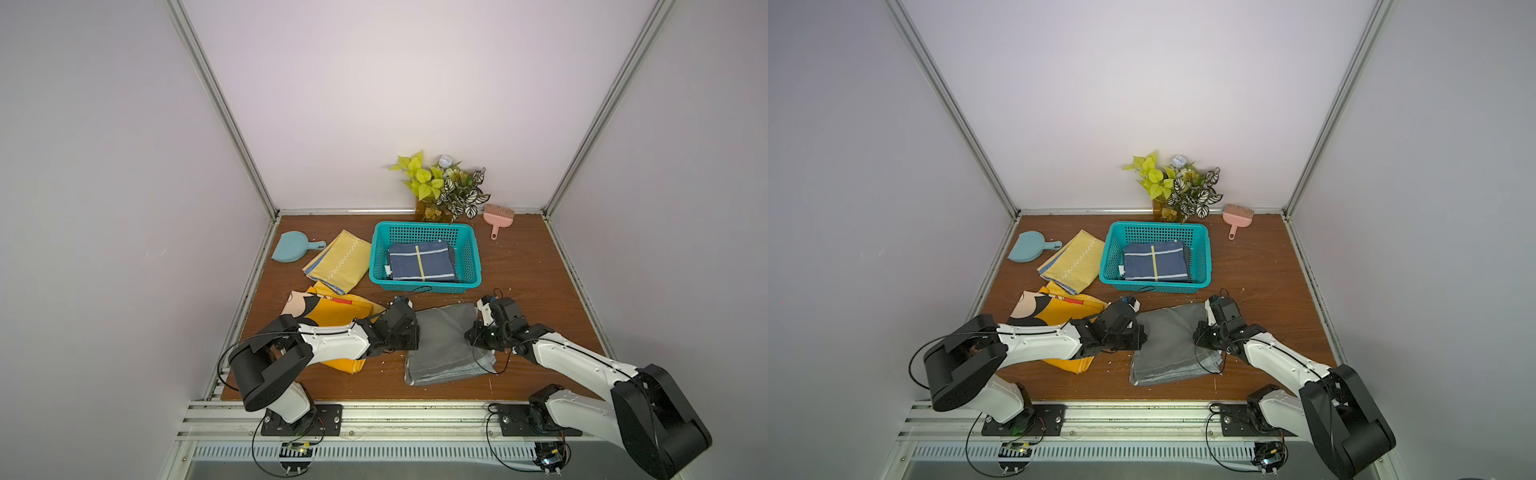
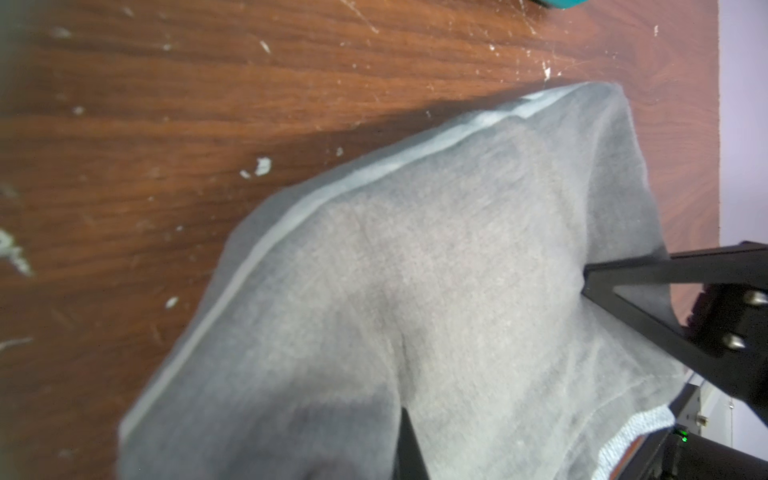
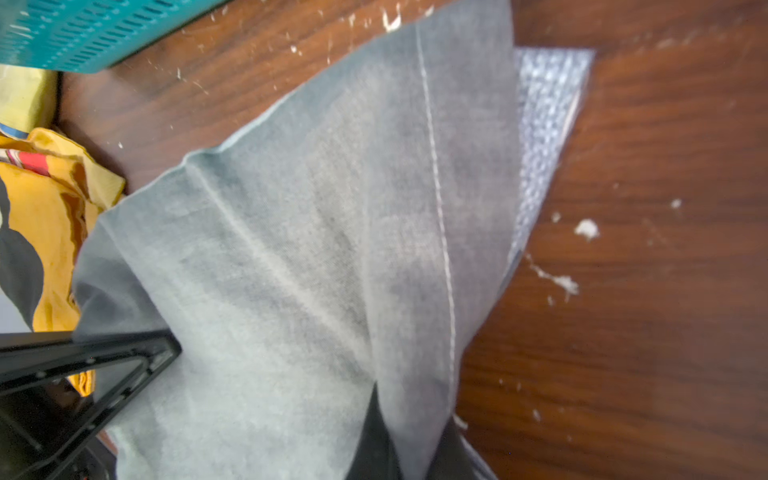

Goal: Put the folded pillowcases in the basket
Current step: Place the pillowcase in the basket.

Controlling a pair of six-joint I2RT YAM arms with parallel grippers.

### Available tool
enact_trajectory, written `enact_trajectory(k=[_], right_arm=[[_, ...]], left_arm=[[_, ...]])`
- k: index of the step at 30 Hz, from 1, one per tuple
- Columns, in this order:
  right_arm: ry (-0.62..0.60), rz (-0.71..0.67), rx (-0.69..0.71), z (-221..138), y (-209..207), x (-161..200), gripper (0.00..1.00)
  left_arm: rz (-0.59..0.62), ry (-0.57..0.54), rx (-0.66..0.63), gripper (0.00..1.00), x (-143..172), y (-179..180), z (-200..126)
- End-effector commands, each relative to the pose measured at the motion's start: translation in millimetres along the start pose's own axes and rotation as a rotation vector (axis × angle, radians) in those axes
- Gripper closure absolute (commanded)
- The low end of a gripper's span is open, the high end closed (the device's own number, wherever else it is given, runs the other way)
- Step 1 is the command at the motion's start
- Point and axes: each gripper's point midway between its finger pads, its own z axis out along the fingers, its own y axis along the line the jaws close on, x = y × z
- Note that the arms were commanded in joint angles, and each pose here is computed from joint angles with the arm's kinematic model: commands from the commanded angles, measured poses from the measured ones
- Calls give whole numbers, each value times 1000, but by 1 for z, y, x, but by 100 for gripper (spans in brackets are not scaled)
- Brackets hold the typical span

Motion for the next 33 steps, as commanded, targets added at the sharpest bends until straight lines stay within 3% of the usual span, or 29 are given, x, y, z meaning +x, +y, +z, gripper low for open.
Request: enact_trajectory(k=[1,11,16,20,26,33], right_arm=[[30,-20,17,-15,9,4,100],[-29,-137,-187,-66,100,-28,100],[-86,-204,-252,-95,135,-51,100],[-164,-252,-276,-115,159,-80,98],[-286,-323,-266,-133,195,-144,98],[-370,-313,-227,-107,200,-221,99]], left_arm=[[57,-37,-15,100,-11,-20,-19],[132,-113,130,100,-49,-99,-74],[175,-147,156,100,-65,-125,-97],[217,-246,120,98,-93,-137,-123],[233,-374,21,100,-152,-122,-137],[219,-459,-92,100,-230,-70,-130]])
